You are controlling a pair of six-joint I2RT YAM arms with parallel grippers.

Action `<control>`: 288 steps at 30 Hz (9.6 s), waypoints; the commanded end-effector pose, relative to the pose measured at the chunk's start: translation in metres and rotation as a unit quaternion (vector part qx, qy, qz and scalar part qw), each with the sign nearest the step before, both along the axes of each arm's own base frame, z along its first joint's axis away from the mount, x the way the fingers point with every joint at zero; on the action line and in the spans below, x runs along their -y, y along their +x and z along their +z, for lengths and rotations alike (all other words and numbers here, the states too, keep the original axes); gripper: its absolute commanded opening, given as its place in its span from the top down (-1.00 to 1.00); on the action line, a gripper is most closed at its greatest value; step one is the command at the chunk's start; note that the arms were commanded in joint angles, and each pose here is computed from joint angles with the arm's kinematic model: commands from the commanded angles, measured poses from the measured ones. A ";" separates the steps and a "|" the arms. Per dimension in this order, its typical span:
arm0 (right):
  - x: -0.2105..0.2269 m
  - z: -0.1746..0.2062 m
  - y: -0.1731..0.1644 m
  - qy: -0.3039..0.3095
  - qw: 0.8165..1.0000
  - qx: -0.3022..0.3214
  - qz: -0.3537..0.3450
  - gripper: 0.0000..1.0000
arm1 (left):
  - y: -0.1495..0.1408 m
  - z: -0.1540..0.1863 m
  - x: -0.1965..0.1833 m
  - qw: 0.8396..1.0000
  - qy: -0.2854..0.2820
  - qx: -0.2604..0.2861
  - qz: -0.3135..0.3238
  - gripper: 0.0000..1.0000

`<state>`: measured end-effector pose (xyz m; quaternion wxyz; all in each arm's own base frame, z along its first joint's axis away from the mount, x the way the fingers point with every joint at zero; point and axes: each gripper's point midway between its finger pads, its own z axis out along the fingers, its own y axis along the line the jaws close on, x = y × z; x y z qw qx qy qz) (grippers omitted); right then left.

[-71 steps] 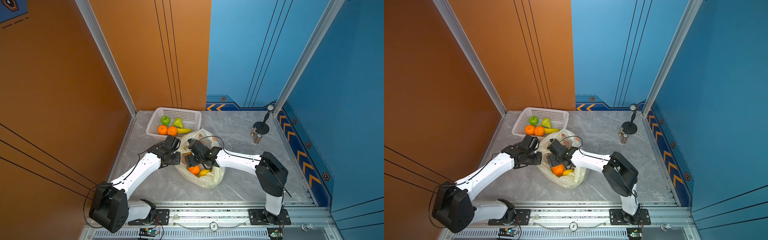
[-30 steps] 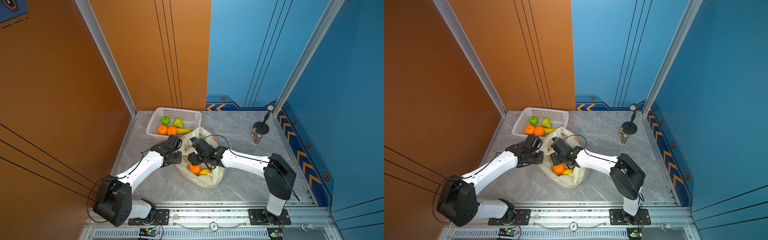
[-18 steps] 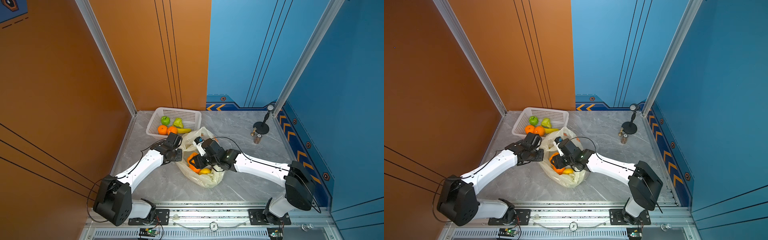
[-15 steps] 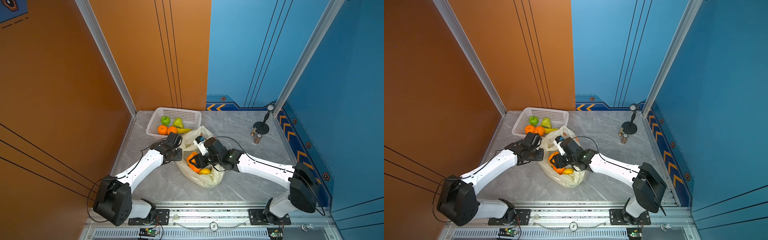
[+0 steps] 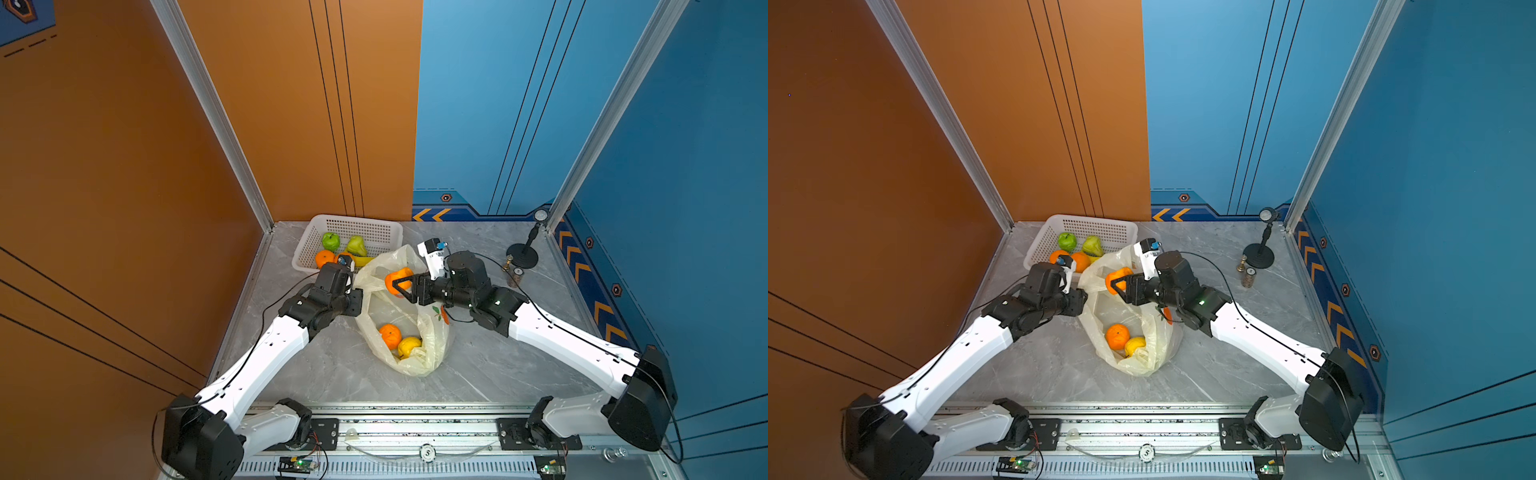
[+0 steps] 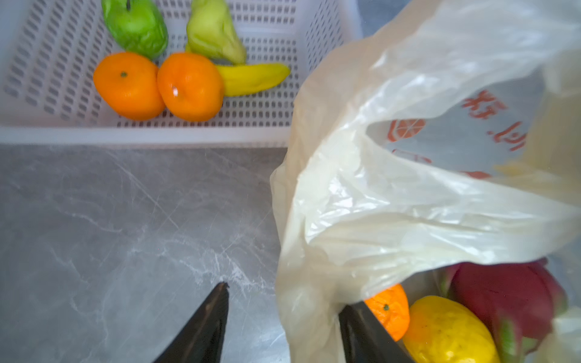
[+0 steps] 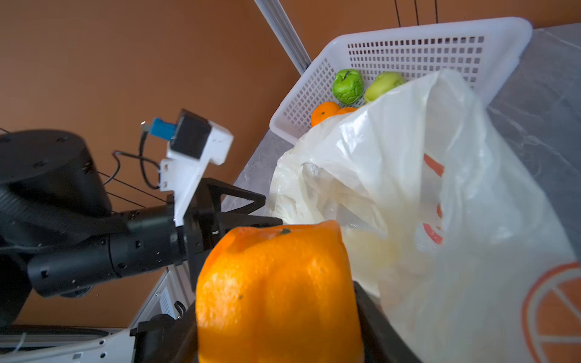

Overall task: Untie the knot of the plastic bag and take out the fruit
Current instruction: Pick up the fruit from the plastic bag, then place the fruit in the basket, then pick up the fruit from the plastic bag, then place the fruit in the basket.

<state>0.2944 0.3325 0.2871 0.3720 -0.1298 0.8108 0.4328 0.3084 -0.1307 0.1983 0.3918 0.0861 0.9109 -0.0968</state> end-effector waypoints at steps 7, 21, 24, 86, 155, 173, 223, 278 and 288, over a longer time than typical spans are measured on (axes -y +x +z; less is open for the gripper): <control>0.016 0.042 0.009 0.096 0.995 -0.039 -0.004 -0.13 | -0.024 0.081 0.065 0.941 -0.006 0.211 -0.263 -0.33; 0.004 0.051 -0.009 0.109 0.991 -0.060 0.053 -0.11 | -0.029 0.129 0.131 0.838 0.059 0.366 -0.400 -0.89; 0.001 0.050 -0.013 0.105 0.991 -0.060 0.063 -0.11 | -0.026 0.130 0.139 0.834 0.056 0.368 -0.407 -0.86; 0.003 0.015 0.023 0.006 0.996 -0.088 -0.031 -0.95 | 0.185 -0.082 0.012 0.971 -0.073 -0.221 0.053 0.36; -0.010 -0.198 -0.060 -0.398 0.912 -0.067 0.073 -0.27 | -0.105 -0.133 0.039 0.959 -0.079 -0.268 0.047 -0.02; -0.046 -0.229 -0.043 -0.399 0.911 -0.067 0.084 -0.52 | -0.100 -0.153 0.023 0.959 -0.057 -0.267 0.080 0.22; -0.048 -0.083 -0.038 -0.142 0.986 -0.045 0.069 -0.05 | -0.013 -0.080 0.017 0.978 -0.119 -0.160 0.061 0.04; -0.014 -0.002 -0.056 0.018 0.985 -0.120 0.125 -0.04 | -0.020 0.107 0.093 0.870 0.073 0.355 -0.335 -0.80; -0.022 -0.001 -0.057 0.018 0.983 -0.121 0.136 -0.06 | -0.030 0.100 0.110 0.853 0.056 0.344 -0.388 -0.15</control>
